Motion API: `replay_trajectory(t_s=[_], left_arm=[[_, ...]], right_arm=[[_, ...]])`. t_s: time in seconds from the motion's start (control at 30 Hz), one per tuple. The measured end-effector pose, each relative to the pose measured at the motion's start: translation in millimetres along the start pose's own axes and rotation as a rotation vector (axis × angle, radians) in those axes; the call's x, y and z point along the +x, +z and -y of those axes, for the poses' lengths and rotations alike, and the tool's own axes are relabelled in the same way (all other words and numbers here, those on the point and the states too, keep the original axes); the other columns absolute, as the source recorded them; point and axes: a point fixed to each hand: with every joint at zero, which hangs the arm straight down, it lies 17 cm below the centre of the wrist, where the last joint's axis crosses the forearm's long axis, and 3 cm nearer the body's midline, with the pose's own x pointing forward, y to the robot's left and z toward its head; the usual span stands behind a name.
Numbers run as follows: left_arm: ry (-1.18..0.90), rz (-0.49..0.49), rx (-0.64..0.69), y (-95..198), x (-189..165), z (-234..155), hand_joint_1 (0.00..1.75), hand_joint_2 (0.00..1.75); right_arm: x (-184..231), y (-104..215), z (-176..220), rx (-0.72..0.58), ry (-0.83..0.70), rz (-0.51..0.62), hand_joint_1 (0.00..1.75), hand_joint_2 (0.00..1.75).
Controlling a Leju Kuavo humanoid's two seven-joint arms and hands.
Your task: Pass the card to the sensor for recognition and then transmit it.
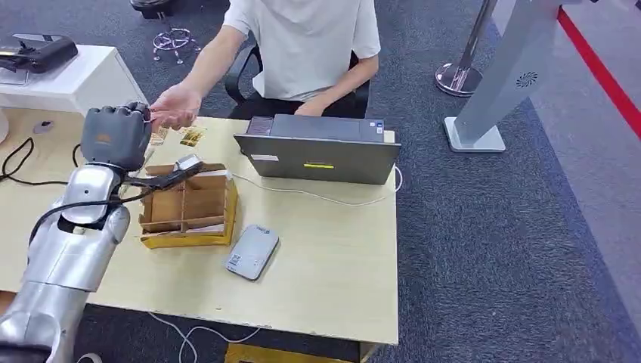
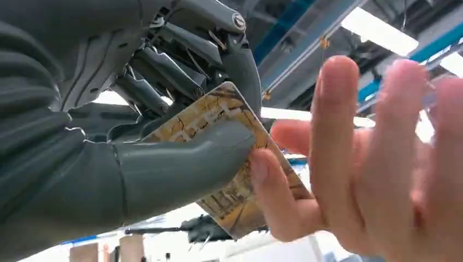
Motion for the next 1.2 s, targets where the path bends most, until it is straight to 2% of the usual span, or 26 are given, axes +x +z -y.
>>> replay_trajectory(t_s=[0.03, 0.07, 0.23, 0.73, 0.83, 0.87, 0.97, 1.03, 1.13, 1.2], left_arm=[[-0.005, -0.005, -0.011, 0, -3, 5, 1.75, 1.75], [-0.009, -0.012, -0.026, 0, -8, 12, 0.00, 1.75], [-0.009, -0.024, -0.077, 9, -16, 32, 0.00, 1.75], [0.033, 0.002, -0.090, 34, -8, 45, 0.00, 1.75], [0.132, 0.026, -0.068, 57, -4, 37, 0.00, 1.75], [0.208, 0.020, -0.071, 80, -6, 35, 0.00, 1.75], [0.380, -0.054, -0.066, 137, -40, 25, 0.00, 1.75], [0.531, -0.139, -0.062, 174, -83, 18, 0.00, 1.75], [0.803, -0.349, -0.065, 223, -189, 20, 0.00, 1.75], [0.837, -0.475, -0.004, 260, -270, 10, 0.00, 1.75]], right_arm=[[0, 0, 0, 0.000, 0.000, -0.001, 0.00, 1.75], [-1, 0, 0, 0.000, 0.001, -0.003, 0.00, 1.75], [-2, 0, 0, -0.002, 0.002, -0.008, 0.00, 1.75], [-2, 0, 0, -0.001, 0.001, -0.004, 0.00, 1.75], [-1, 0, 1, -0.005, -0.018, 0.005, 0.00, 1.75], [-2, 1, 2, -0.012, -0.040, 0.006, 0.00, 1.75], [-7, 2, 7, -0.032, -0.091, 0.002, 0.00, 1.75], [-12, 2, 12, -0.051, -0.115, -0.002, 0.00, 1.75], [-13, 2, 17, -0.074, -0.135, -0.004, 0.00, 1.75], [-13, 2, 20, -0.084, -0.140, -0.006, 0.00, 1.75]])
